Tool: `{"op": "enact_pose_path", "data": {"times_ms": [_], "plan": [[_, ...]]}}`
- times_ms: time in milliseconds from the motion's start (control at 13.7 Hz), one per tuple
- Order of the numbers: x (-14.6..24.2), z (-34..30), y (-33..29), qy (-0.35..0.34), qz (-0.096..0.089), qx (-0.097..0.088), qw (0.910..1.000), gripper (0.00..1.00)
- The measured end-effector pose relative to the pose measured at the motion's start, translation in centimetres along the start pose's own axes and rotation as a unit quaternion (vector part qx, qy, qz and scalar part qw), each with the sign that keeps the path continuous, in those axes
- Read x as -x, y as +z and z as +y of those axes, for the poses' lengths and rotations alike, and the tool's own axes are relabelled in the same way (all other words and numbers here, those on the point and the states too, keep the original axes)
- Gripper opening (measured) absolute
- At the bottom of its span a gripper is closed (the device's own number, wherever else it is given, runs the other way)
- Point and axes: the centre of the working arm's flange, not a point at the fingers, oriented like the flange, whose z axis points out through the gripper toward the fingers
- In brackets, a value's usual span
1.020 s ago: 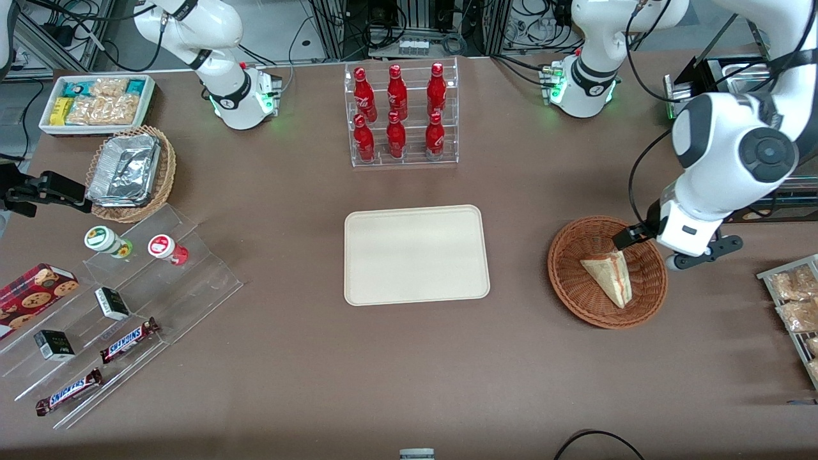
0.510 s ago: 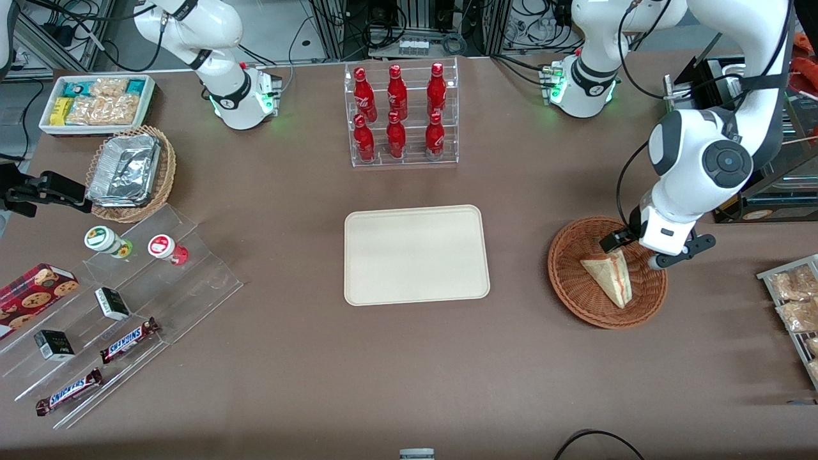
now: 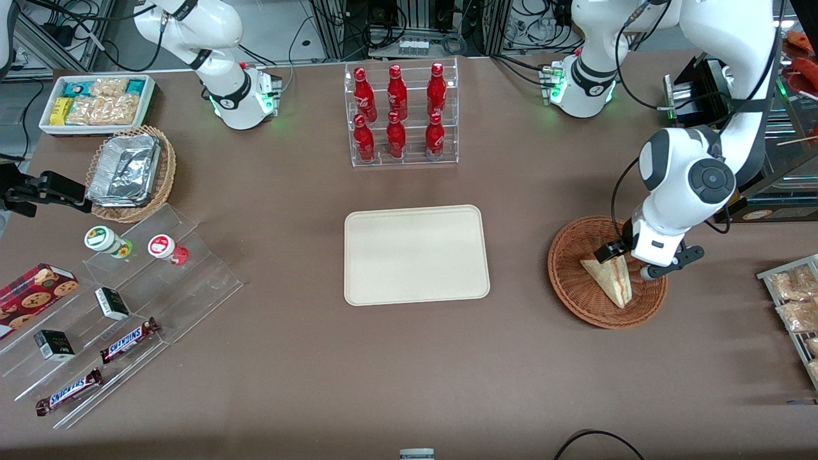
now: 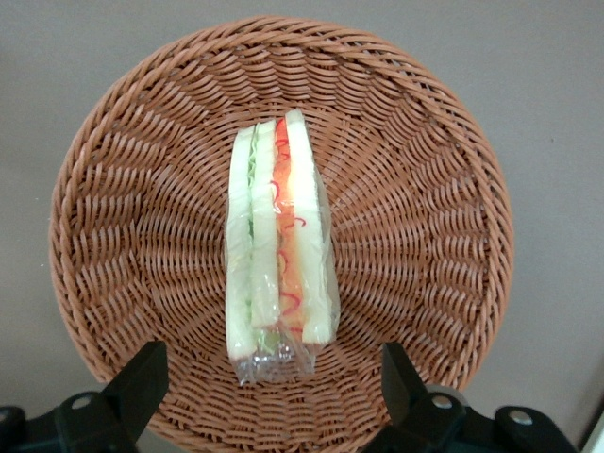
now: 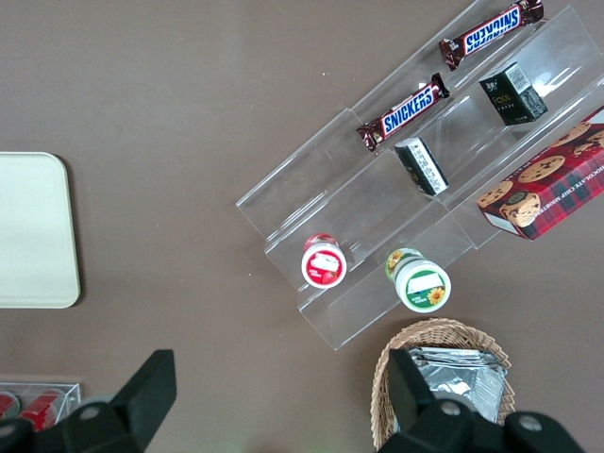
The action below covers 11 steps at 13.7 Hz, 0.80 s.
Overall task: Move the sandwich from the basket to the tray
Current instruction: 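Lower the left gripper and close it on the sandwich's crust edge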
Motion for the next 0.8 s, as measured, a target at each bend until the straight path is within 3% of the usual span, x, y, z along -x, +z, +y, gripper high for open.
{"op": "enact_pose_path", "data": {"times_ms": [656,801], "plan": [[-0.8,-0.2,3.3,-0.005,0.011,0.005,0.9999,1.00],[-0.9,-0.2,3.9,-0.006,0.012,0.006,0.9999,0.96]]}}
